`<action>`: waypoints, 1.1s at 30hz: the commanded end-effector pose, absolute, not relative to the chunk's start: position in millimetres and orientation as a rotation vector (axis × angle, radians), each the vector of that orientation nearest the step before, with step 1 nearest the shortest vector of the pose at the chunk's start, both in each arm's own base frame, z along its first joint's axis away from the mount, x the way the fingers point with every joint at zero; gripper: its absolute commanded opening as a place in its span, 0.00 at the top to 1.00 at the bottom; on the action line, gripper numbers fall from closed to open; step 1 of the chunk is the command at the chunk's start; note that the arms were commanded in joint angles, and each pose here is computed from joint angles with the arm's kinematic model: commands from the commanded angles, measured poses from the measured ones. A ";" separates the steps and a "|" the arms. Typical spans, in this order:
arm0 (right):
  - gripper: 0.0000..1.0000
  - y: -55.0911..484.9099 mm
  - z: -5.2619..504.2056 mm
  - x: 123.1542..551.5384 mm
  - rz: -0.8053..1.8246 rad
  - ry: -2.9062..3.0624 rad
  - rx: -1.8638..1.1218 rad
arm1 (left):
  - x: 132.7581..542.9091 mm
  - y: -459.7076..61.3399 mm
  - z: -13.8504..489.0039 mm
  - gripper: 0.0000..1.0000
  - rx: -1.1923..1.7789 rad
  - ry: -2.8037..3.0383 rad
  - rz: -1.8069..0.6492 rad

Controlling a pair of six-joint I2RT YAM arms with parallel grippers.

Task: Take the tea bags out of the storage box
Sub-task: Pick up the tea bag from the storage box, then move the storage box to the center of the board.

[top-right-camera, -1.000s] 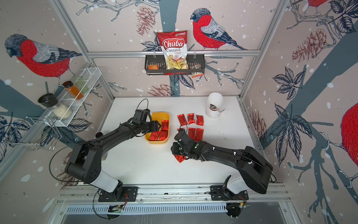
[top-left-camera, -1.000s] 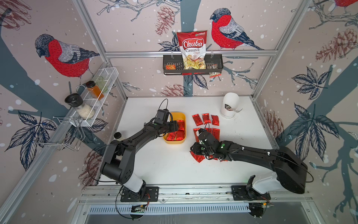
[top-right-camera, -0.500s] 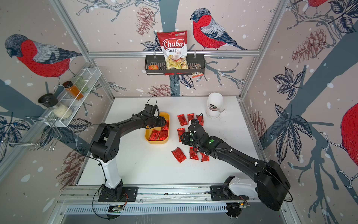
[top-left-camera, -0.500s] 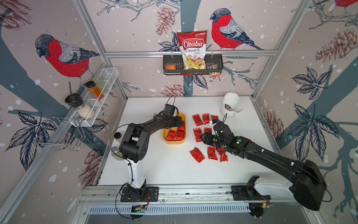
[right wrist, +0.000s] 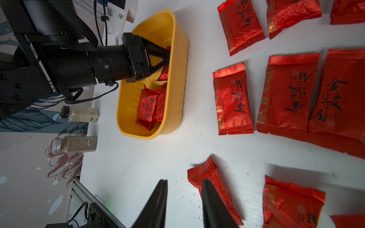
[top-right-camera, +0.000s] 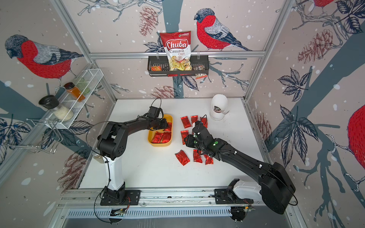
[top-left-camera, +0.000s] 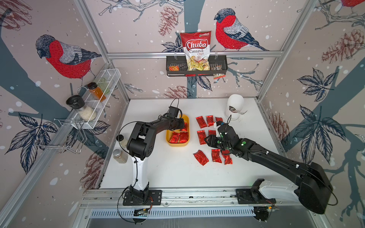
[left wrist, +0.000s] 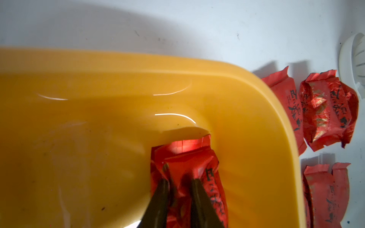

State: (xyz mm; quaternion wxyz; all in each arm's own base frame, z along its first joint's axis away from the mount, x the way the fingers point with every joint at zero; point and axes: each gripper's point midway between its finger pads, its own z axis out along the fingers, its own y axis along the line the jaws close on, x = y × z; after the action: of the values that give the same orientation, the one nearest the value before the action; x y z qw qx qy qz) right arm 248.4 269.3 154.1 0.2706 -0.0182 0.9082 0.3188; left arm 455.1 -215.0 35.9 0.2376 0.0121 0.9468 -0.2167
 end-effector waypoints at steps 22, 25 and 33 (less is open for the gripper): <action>0.67 279.7 109.0 323.2 0.786 2.497 -0.042 | 424.8 -197.1 153.9 1.00 0.032 2.437 -0.580; 0.67 307.5 95.3 342.2 0.805 2.518 -0.074 | 417.2 -193.3 171.6 1.00 0.032 2.415 -0.581; 0.67 378.5 66.7 368.5 0.854 2.574 -0.156 | 395.9 -175.8 199.4 1.00 0.017 2.371 -0.575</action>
State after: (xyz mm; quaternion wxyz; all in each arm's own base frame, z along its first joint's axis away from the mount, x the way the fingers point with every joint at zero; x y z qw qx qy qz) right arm 366.4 358.8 68.2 0.2170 -0.0378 0.9292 0.2967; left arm 401.7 -184.7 198.6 0.3469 0.0134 0.9092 -0.2299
